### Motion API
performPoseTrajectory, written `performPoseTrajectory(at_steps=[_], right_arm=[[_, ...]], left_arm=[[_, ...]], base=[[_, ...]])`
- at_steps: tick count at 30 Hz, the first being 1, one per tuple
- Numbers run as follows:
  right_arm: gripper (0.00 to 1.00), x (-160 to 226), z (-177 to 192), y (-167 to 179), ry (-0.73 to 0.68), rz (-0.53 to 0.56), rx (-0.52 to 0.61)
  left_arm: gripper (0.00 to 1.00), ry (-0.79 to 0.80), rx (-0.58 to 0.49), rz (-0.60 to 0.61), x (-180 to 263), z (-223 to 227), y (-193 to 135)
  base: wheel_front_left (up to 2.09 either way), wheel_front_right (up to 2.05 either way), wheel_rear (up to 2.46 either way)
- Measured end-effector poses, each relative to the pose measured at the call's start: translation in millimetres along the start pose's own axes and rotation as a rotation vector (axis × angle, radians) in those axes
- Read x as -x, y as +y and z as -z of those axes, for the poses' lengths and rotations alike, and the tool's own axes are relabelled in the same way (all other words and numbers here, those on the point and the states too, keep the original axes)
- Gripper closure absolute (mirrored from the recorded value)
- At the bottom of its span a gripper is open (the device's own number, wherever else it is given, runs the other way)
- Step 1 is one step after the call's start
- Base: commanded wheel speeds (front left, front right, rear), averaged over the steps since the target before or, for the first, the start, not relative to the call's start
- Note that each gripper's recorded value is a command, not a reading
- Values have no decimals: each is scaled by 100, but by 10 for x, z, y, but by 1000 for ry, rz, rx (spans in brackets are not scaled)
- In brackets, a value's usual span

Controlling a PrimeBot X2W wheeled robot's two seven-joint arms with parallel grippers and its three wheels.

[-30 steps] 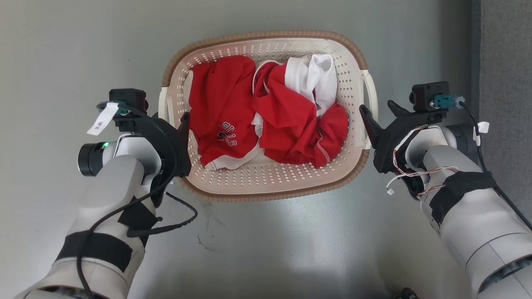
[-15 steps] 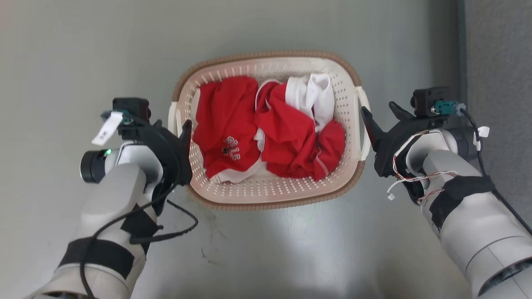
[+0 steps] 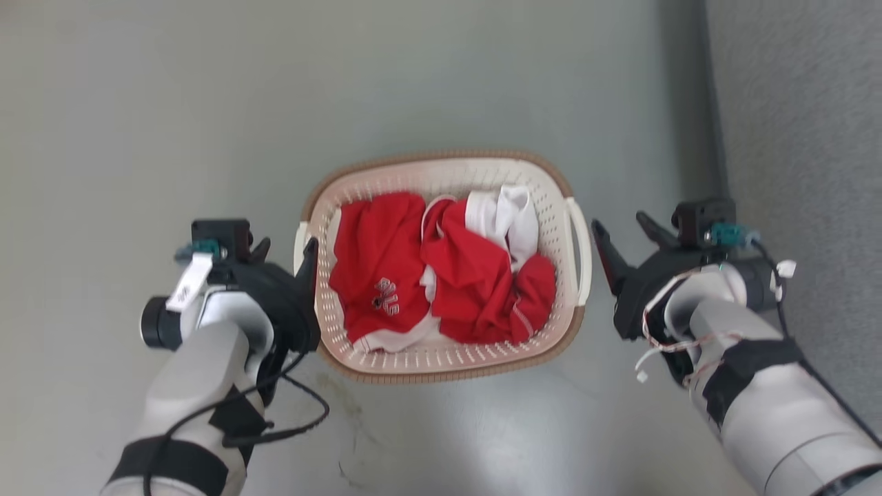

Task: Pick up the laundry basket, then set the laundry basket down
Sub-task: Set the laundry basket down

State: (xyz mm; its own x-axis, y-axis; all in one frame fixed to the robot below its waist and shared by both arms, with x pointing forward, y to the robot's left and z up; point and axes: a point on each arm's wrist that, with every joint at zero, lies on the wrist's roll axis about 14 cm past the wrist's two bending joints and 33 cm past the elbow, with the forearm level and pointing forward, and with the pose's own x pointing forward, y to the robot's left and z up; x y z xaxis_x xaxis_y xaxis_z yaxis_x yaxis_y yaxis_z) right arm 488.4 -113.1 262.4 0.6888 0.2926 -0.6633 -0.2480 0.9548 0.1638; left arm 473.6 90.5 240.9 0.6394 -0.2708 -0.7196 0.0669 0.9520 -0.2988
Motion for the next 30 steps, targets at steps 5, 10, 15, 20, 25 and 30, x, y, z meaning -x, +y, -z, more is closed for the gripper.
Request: performPoseTrajectory(at_steps=[5,10,15,20,25,30], right_arm=[[0,189,-88,49,-50,2,-3],[0,367,-228,101,-104,3,-9],[0,547,-369,133,-165,10,-35],[0,730,-513,125,-226,31,-47],[0,919,-714,117,-307,49,-53],[0,1115,-898,97,-385,68,-41]], left_arm=[[0,-84,-4,1,184,-120,-44],[0,-137,-10,-9,374,-194,-76],[0,-202,-11,-8,549,-332,-137],[0,-264,-13,-1,720,-472,-209],[0,-340,-10,-19,914,-629,-188],[0,-438,-14,-17,1115,-839,-238]], base=[[0,0,0],[0,0,0],[0,0,0],[0,0,0],[0,0,0],[0,0,0]])
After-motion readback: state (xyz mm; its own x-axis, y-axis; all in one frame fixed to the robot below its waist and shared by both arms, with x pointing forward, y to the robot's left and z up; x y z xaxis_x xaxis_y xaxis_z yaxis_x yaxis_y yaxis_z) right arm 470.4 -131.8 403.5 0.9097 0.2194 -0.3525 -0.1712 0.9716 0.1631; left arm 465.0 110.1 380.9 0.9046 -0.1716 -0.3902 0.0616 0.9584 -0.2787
